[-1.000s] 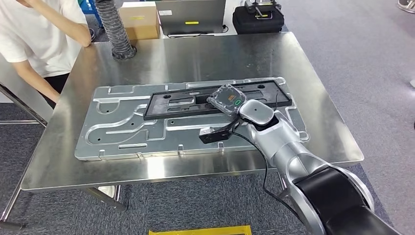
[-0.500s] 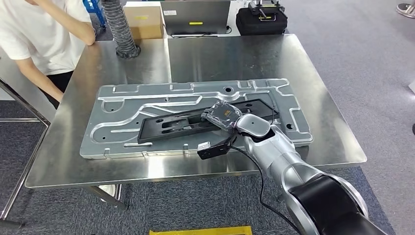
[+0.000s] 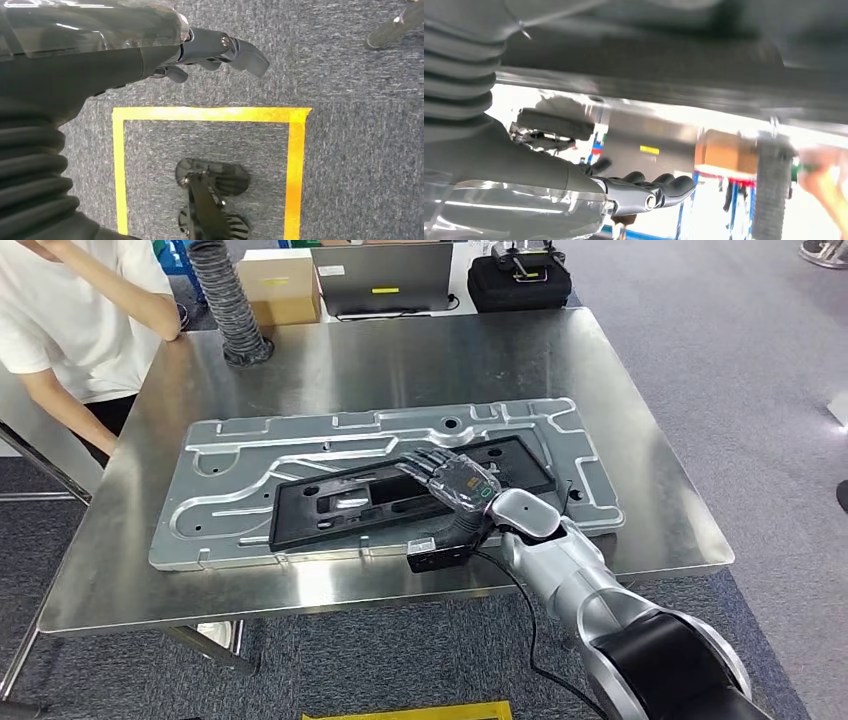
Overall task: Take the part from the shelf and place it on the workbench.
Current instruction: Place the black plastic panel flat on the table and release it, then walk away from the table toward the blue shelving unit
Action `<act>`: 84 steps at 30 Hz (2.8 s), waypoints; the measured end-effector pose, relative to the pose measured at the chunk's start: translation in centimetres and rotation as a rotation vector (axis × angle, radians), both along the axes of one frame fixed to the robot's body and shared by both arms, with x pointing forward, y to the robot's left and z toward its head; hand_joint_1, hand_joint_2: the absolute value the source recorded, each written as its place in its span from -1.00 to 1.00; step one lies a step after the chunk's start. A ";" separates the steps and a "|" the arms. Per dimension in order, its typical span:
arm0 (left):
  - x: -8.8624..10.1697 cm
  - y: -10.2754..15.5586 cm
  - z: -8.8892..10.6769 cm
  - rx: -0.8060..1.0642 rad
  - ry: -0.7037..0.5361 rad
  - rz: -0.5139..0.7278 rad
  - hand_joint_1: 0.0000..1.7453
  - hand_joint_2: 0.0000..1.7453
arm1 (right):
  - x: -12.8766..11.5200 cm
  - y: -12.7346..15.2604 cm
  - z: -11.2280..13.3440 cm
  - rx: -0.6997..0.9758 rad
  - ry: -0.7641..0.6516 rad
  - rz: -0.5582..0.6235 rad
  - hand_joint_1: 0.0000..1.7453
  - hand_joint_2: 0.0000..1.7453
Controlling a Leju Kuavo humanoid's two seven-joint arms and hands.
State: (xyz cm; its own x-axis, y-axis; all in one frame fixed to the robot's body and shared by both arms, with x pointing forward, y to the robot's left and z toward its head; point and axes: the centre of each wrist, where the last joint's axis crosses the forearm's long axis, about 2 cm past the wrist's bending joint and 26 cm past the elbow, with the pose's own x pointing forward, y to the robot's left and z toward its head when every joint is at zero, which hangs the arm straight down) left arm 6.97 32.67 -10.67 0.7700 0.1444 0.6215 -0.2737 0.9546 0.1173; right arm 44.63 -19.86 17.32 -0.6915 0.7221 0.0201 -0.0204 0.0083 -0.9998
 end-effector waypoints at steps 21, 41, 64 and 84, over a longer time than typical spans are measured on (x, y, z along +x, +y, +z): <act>-0.5 -0.6 -0.1 -0.007 0.013 0.042 -1.00 -1.00 | -1.6 -2.4 10.3 0.958 -0.678 -0.048 -1.00 -1.00; -2.6 -0.8 -0.4 -0.079 -0.017 0.187 -1.00 -1.00 | -20.4 -22.7 -1.6 1.044 -0.821 -0.677 -1.00 -1.00; -3.4 -1.7 -0.5 -0.110 -0.057 0.160 -1.00 -1.00 | -31.4 -23.8 -14.0 0.973 -0.475 -1.186 -1.00 -1.00; -3.6 -3.2 -0.6 -0.141 0.011 0.126 -1.00 -1.00 | -40.3 -16.0 -27.2 0.681 0.547 -1.739 -1.00 -1.00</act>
